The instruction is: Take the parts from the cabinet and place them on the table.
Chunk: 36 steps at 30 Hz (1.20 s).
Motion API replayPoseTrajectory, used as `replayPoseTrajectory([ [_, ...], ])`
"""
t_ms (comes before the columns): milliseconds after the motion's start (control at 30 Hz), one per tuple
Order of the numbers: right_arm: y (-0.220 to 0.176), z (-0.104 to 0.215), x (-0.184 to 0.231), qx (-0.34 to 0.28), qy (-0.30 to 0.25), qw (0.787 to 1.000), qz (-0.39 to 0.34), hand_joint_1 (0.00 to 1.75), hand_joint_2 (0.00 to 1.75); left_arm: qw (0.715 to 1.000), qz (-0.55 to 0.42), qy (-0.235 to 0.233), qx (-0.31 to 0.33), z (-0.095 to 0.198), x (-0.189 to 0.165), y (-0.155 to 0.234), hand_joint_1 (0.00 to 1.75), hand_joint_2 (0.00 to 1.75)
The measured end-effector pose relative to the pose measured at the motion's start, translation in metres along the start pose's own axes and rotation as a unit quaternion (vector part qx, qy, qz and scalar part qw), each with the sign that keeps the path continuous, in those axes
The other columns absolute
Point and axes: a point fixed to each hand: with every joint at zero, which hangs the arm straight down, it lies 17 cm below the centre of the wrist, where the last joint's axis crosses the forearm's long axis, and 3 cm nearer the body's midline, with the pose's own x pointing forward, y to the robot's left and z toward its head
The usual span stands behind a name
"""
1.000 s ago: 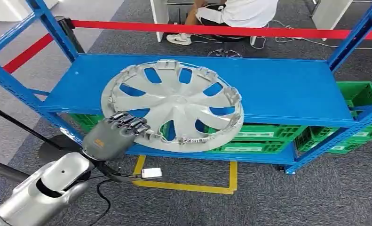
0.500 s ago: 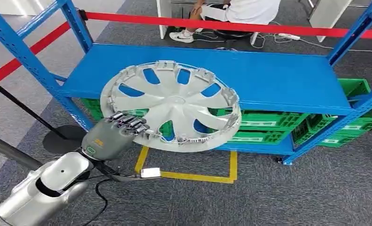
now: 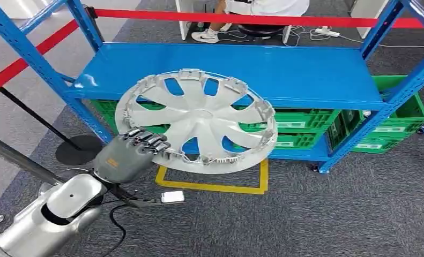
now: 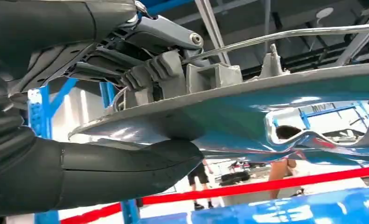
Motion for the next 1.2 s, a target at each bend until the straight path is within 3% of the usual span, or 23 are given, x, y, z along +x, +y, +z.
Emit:
replayPoseTrajectory([
  [133,0.002,0.001,-0.001,0.004,0.001,1.000,0.000,0.00,0.00,1.000,-0.001,0.015,-0.008,0.002,-0.007,-0.003,1.75,1.75],
  [233,0.010,0.002,-0.003,0.020,0.003,1.000,-0.002,0.00,0.00,0.998,0.012,0.062,-0.027,0.024,-0.039,-0.011,1.75,1.75],
  [433,0.015,0.003,-0.004,0.031,0.009,0.999,-0.002,0.00,0.00,0.997,-0.010,0.064,-0.039,0.075,-0.100,-0.010,1.75,1.75],
  [1200,0.006,-0.001,0.007,0.022,0.003,1.000,0.001,0.00,0.00,0.991,-0.055,0.106,-0.068,0.111,-0.148,-0.009,1.75,1.75],
])
